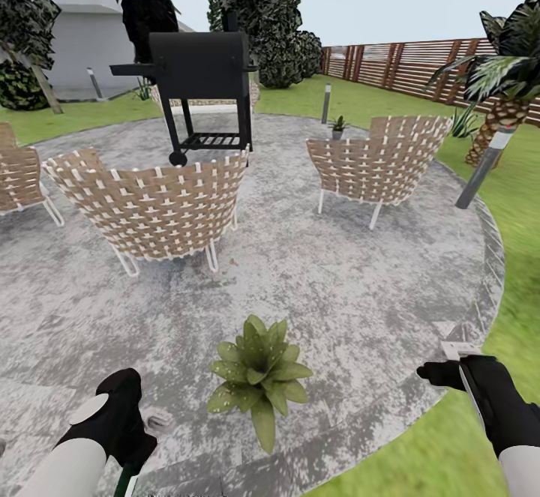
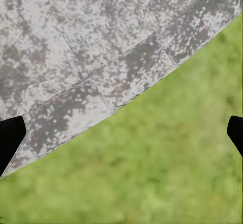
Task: Pick up the pesticide atomizer in the garden and spray insectifuge to fully cover both potted plants in the garden.
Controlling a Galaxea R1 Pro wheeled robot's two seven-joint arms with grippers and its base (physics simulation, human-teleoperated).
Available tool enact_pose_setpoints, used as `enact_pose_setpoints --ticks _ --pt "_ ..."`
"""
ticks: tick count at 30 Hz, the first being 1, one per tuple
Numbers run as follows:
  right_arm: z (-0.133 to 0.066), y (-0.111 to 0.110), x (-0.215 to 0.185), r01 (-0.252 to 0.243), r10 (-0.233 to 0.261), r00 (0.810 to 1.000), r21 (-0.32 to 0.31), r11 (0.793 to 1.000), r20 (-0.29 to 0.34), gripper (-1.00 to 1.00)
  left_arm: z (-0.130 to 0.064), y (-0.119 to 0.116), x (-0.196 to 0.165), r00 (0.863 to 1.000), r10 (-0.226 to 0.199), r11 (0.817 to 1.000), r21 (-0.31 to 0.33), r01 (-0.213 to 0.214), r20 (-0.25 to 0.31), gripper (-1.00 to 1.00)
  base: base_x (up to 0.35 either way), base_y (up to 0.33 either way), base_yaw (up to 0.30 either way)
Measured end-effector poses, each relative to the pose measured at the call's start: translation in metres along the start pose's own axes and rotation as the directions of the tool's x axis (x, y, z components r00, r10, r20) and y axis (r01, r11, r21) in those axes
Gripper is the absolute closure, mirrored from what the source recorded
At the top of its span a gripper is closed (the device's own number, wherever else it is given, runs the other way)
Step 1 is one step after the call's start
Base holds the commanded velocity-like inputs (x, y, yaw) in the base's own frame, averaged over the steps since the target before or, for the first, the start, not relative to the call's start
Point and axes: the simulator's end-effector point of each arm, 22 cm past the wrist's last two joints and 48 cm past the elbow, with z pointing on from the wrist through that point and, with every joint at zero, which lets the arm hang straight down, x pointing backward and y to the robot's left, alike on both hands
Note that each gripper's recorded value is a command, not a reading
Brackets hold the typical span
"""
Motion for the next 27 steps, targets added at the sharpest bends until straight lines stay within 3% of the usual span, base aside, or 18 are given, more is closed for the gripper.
enact_pose_setpoints --ticks 18,27 --pt "0.0 -0.0002 -0.0001 0.0 0.0 1.0 0.0 1.0 0.0 -1.0 -0.0001 0.0001 0.0 1.0 -0.003 1.0 0.001 0.003 0.001 1.0 0.029 -0.063 0.244" --pt "-0.0001 -0.0002 -0.0001 0.0 0.0 1.0 0.0 1.0 0.0 -1.0 0.0002 0.0002 0.0003 1.0 -0.003 1.0 0.0 0.003 0.0 1.0 0.0 -0.273 0.244"
